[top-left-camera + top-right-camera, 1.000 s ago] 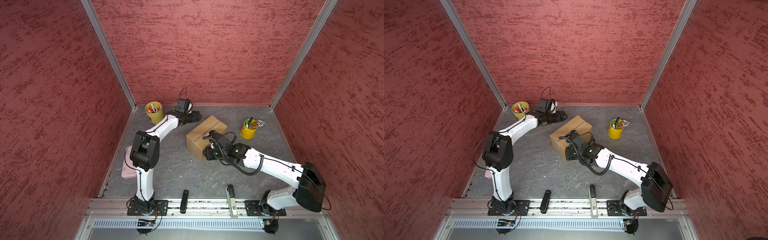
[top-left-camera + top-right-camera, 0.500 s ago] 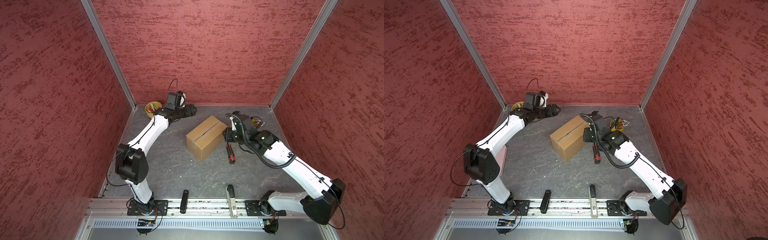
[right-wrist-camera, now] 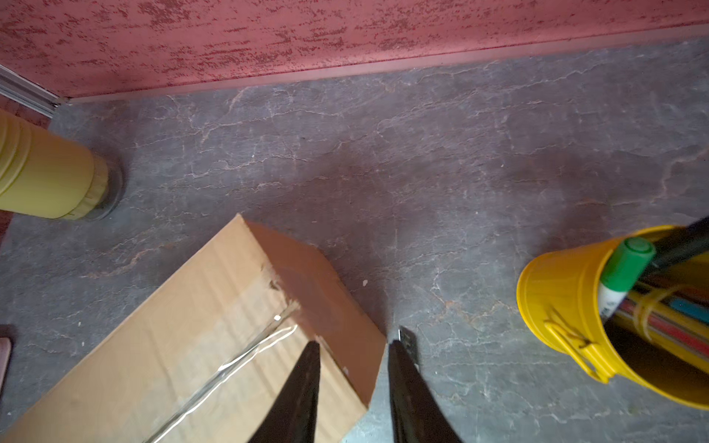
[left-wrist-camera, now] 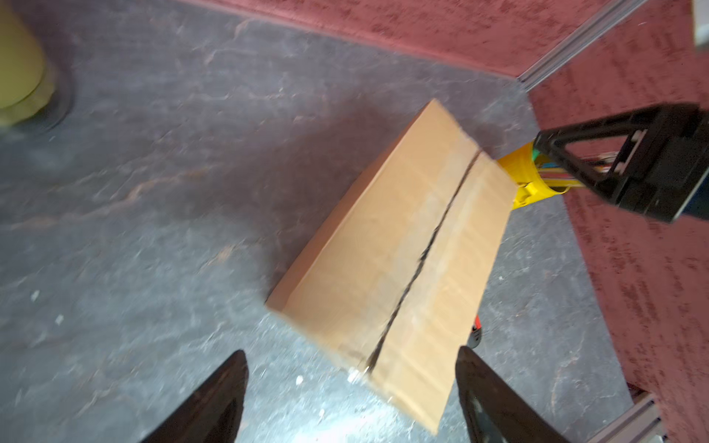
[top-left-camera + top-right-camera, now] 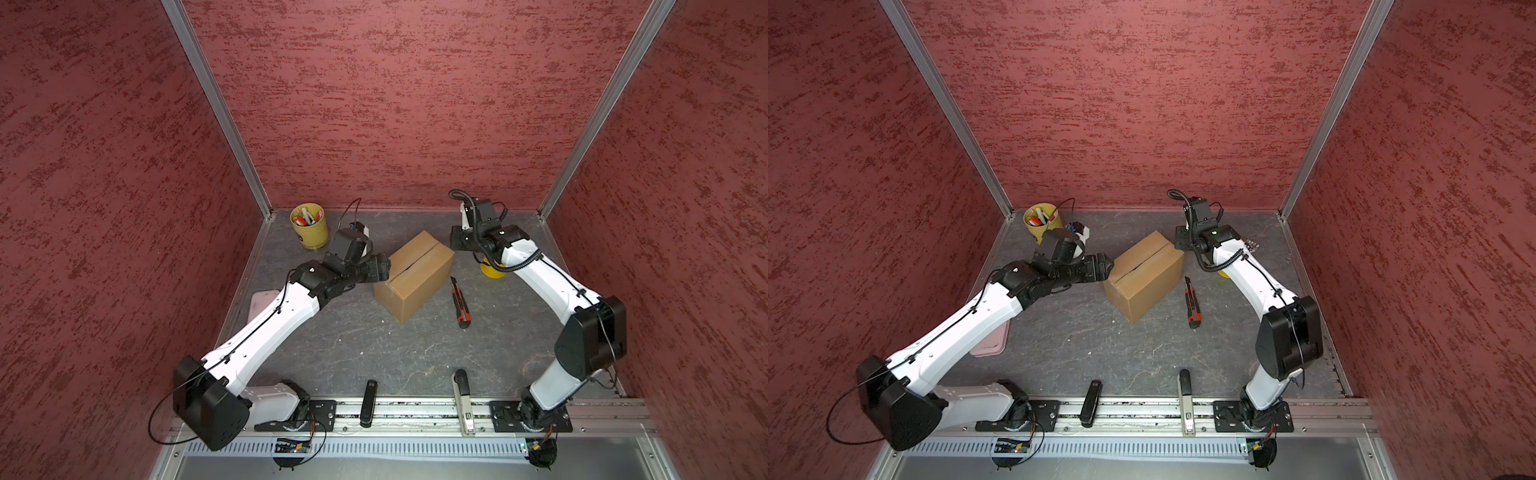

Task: Unpack the express box

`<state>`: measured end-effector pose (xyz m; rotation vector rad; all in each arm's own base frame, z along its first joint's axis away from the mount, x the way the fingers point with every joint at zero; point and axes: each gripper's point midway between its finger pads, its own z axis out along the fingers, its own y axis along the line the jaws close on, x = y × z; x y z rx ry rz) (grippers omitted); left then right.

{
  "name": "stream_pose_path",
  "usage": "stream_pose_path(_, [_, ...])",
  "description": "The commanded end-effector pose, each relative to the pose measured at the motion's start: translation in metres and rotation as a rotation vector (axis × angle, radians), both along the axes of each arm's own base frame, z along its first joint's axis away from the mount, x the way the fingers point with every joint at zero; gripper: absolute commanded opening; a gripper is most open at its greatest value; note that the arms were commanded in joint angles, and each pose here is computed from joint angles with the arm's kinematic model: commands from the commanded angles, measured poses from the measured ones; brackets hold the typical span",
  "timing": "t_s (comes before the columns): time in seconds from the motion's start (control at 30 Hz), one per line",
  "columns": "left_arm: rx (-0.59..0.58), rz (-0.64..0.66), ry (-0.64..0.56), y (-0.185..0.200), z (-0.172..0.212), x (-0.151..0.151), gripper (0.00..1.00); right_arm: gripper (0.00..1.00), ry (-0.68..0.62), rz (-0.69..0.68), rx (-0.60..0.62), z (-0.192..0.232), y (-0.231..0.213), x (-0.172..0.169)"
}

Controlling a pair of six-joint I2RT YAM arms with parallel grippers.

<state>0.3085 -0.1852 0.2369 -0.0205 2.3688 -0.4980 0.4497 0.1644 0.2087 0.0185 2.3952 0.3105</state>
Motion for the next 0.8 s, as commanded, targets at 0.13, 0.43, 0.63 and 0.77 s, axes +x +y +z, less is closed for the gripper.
stream_pose_path(0.13, [0.028, 0.168, 0.040, 0.042, -0.015, -0.032, 0.84, 0.33, -0.045, 0.054, 0.023, 0.002, 0.010, 0.027])
stream_pose_path(0.43, [-0.038, 0.217, 0.102, 0.042, -0.060, -0.040, 0.83, 0.32, 0.010, 0.069, 0.023, -0.020, 0.015, 0.036])
stream_pose_path(0.63, [-0.058, 0.217, 0.110, 0.034, -0.079, -0.030, 0.81, 0.31, 0.039, 0.110, 0.067, -0.025, 0.025, 0.030])
stream_pose_path(0.77, [-0.095, 0.210, 0.111, 0.026, -0.088, -0.020, 0.81, 0.30, 0.049, 0.132, 0.084, -0.024, 0.029, 0.019])
